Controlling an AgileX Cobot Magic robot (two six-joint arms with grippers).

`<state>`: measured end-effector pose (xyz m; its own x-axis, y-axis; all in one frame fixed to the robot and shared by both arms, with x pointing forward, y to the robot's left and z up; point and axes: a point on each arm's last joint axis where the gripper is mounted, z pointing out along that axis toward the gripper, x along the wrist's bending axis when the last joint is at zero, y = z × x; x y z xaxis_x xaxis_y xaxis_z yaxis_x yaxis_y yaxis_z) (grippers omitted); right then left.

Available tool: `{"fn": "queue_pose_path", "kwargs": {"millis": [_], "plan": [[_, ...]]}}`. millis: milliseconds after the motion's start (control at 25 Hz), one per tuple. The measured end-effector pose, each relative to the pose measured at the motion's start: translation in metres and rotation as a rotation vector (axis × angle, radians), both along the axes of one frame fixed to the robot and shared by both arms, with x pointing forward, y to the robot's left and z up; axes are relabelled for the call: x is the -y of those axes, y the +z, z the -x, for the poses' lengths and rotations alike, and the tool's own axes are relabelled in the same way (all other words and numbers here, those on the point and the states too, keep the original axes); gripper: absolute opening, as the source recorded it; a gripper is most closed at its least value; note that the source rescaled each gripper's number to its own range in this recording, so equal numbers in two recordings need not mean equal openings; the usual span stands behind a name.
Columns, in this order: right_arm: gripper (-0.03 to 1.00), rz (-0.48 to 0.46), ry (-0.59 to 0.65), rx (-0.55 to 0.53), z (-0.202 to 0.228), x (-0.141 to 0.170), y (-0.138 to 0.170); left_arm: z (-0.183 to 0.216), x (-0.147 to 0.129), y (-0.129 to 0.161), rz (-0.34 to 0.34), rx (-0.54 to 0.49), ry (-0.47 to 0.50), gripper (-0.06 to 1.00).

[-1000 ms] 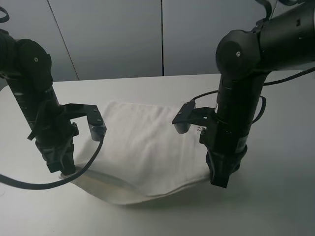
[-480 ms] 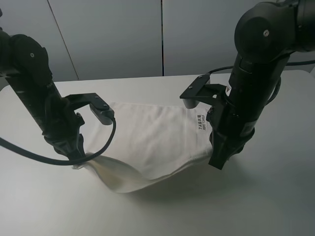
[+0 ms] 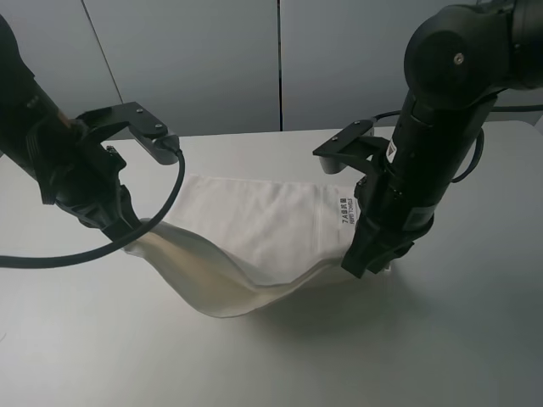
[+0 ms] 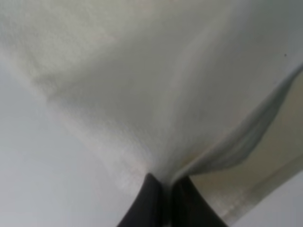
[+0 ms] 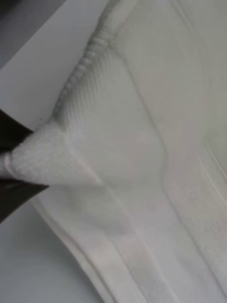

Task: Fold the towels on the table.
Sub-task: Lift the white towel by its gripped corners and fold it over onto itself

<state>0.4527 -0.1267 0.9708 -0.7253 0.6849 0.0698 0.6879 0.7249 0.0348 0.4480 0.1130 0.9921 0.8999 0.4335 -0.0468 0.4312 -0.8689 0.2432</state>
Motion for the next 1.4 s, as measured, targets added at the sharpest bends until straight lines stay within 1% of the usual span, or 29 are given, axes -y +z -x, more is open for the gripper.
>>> {"fn": "queue_pose_path", "kwargs": {"millis": [120,280,480,600,920,1240,1400], "plan": [[0.04,-0.003,-0.050,0.003,-0.001,0.000,0.000,-0.001,-0.001,0.000,0.002,-0.008,0.061,0.00],[0.04,-0.005,-0.133,0.024,-0.003,0.000,0.000,-0.012,-0.010,0.000,0.021,-0.010,0.190,0.00],[0.04,-0.008,-0.260,0.115,-0.012,0.001,0.002,-0.027,-0.025,0.002,0.073,-0.009,0.322,0.00],[0.04,-0.008,-0.317,0.168,-0.016,0.002,0.003,-0.034,-0.031,0.003,0.112,-0.002,0.381,0.00],[0.04,-0.027,-0.443,0.308,-0.028,0.003,0.005,-0.046,-0.031,0.006,0.205,0.055,0.475,0.00],[0.04,-0.041,-0.487,0.426,-0.038,0.004,0.009,-0.055,-0.029,0.011,0.284,0.139,0.537,0.00],[0.04,-0.053,-0.511,0.464,-0.041,0.004,0.010,-0.058,-0.028,0.012,0.303,0.160,0.555,0.00]]}}
